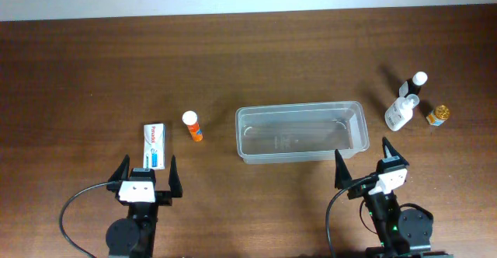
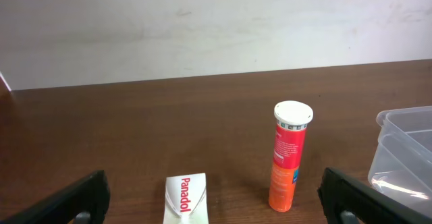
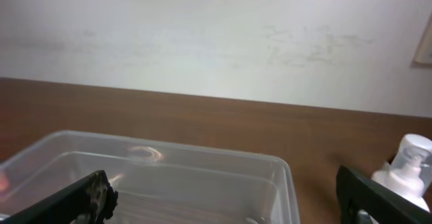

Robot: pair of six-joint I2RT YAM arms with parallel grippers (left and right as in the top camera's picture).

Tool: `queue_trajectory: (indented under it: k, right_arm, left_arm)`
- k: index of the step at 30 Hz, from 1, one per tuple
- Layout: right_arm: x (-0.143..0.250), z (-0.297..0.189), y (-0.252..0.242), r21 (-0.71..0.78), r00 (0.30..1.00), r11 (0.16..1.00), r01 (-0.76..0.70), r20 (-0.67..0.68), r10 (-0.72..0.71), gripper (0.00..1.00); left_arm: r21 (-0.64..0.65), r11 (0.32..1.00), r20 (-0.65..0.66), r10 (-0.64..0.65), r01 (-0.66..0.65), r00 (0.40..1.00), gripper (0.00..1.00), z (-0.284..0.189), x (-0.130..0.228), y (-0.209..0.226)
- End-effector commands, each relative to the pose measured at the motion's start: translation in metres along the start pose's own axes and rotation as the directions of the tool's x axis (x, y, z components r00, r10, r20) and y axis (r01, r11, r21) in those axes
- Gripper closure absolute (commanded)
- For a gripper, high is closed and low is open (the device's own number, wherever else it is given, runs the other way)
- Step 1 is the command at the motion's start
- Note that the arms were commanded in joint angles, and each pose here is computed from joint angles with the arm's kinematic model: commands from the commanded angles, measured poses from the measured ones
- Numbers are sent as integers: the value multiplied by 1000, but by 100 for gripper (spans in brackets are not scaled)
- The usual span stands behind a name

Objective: Pack container

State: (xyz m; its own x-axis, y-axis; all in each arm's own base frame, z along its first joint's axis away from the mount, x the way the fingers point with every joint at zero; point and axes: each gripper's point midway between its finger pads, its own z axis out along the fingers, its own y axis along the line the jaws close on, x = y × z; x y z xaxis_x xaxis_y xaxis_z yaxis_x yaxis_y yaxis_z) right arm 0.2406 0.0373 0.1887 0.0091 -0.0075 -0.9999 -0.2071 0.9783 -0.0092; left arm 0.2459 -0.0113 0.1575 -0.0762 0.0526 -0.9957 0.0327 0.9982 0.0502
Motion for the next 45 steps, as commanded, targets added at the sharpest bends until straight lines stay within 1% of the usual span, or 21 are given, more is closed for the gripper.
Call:
queue_trajectory:
  k: [1, 4, 6, 8, 9, 10, 11, 13, 16, 19, 22, 26, 29, 30, 32, 34, 36, 38, 39, 42, 45]
  right_arm:
    - [-52, -10, -7, 54, 995, 999, -3, 98, -2, 2]
    - [-81, -19, -30, 195, 998, 981, 5, 66, -18, 2]
    - [-100, -22, -37, 234, 998, 971, 50, 20, -57, 2]
    - [-120, -23, -46, 277, 995, 956, 95, -56, -83, 1]
    - [-128, -23, -56, 324, 991, 940, 107, -114, -73, 2]
    - [-137, -25, -80, 433, 966, 888, 153, -255, -42, 2]
    - [-139, -27, -92, 479, 942, 857, 188, -336, -19, 1]
    - [-146, -22, -106, 500, 887, 834, 234, -460, 26, 2]
    - [-153, -4, -117, 468, 805, 851, 239, -585, 96, 2]
    - [-155, 16, -124, 424, 719, 886, 188, -674, 169, 2]
    - [-148, 30, -134, 409, 624, 894, 181, -750, 217, 2]
    - [-133, 51, -145, 397, 549, 898, 190, -802, 238, 2]
    - [-109, 59, -147, 295, 455, 928, 226, -875, 167, 2]
    - [-97, 62, -142, 213, 403, 951, 222, -908, 109, 2]
    - [-83, 67, -134, 119, 355, 975, 185, -934, 46, 2]
    - [-69, 75, -130, 48, 332, 990, 135, -943, 0, 2]
    - [-56, 80, -133, 17, 307, 995, 97, -952, -14, 2]
    - [-44, 80, -142, 37, 279, 996, 76, -960, 15, 2]
    - [-31, 80, -153, 63, 247, 996, 57, -968, 47, 2]
    - [-14, 78, -166, 96, 207, 995, 32, -975, 87, 2]
    - [2, 83, -172, 103, 194, 994, -20, -975, 105, 2]
  left_arm:
    - [3, 1000, 2, 16, -16, 1000, 1, 0, 0, 0]
    - [3, 1000, 2, 16, -16, 1000, 1, 0, 0, 0]
    - [3, 1000, 2, 16, -16, 1000, 1, 0, 0, 0]
    - [3, 1000, 2, 16, -16, 1000, 1, 0, 0, 0]
    - [3, 1000, 2, 16, -16, 1000, 1, 0, 0, 0]
    - [3, 1000, 2, 16, -16, 1000, 1, 0, 0, 0]
    - [3, 1000, 2, 16, -16, 1000, 1, 0, 0, 0]
    - [3, 1000, 2, 16, -16, 1000, 1, 0, 0, 0]
    - [3, 1000, 2, 16, -16, 1000, 1, 0, 0, 0]
    - [3, 1000, 2, 16, -16, 1000, 1, 0, 0, 0]
    - [3, 1000, 2, 16, -16, 1000, 1, 0, 0, 0]
    - [3, 1000, 2, 16, -16, 1000, 1, 0, 0, 0]
    - [3, 1000, 2, 16, -16, 1000, 0, 0, 0, 0]
    - [3, 1000, 2, 16, -16, 1000, 1, 0, 0, 0]
    - [3, 1000, 2, 16, -16, 1000, 1, 0, 0, 0]
    - [3, 1000, 2, 16, -16, 1000, 0, 0, 0, 0]
    - [3, 1000, 2, 16, -16, 1000, 1, 0, 0, 0]
    - [3, 1000, 2, 16, -16, 1000, 1, 0, 0, 0]
    - [3, 1000, 2, 16, -16, 1000, 1, 0, 0, 0]
    - [3, 1000, 2, 16, -16, 1000, 1, 0, 0, 0]
    - [3, 1000, 2, 16, -16, 1000, 0, 0, 0, 0]
